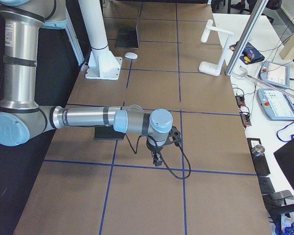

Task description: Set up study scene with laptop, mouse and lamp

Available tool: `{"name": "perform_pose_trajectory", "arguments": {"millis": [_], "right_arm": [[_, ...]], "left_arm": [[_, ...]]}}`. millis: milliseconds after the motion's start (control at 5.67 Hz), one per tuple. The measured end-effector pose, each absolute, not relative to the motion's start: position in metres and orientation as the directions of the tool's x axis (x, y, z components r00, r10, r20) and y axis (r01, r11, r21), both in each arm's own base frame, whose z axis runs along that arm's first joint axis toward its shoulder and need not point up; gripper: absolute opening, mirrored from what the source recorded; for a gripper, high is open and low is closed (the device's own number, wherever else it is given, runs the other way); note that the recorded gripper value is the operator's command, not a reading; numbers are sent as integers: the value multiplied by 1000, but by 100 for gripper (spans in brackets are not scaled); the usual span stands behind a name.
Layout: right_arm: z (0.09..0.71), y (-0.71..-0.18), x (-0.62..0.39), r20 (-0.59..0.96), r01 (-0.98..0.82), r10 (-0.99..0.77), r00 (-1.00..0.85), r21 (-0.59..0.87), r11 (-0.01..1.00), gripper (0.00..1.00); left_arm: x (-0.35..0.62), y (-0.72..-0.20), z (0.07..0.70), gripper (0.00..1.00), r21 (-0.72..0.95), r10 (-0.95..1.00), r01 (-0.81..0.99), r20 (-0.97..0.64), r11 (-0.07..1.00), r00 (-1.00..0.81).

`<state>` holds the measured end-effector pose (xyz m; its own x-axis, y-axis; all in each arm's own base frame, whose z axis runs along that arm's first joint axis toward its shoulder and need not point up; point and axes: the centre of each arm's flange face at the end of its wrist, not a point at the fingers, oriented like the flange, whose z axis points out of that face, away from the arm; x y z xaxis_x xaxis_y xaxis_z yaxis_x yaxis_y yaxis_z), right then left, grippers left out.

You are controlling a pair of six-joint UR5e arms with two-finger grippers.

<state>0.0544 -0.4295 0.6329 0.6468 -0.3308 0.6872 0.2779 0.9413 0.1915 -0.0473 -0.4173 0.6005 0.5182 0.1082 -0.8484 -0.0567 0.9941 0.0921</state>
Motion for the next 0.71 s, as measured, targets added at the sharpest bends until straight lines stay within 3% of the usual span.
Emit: {"name": "perform_pose_trajectory", "arguments": {"millis": [353, 706], "right_arm": [[634, -427, 54, 679, 284, -353, 644, 216, 934, 100], [638, -421, 54, 677, 283, -359, 642, 226, 932, 100]], "left_arm": [[4, -404, 535, 100, 40, 65, -60, -865, 997, 497], [60, -377, 457, 100, -174, -150, -2, -855, 985, 496]]}}
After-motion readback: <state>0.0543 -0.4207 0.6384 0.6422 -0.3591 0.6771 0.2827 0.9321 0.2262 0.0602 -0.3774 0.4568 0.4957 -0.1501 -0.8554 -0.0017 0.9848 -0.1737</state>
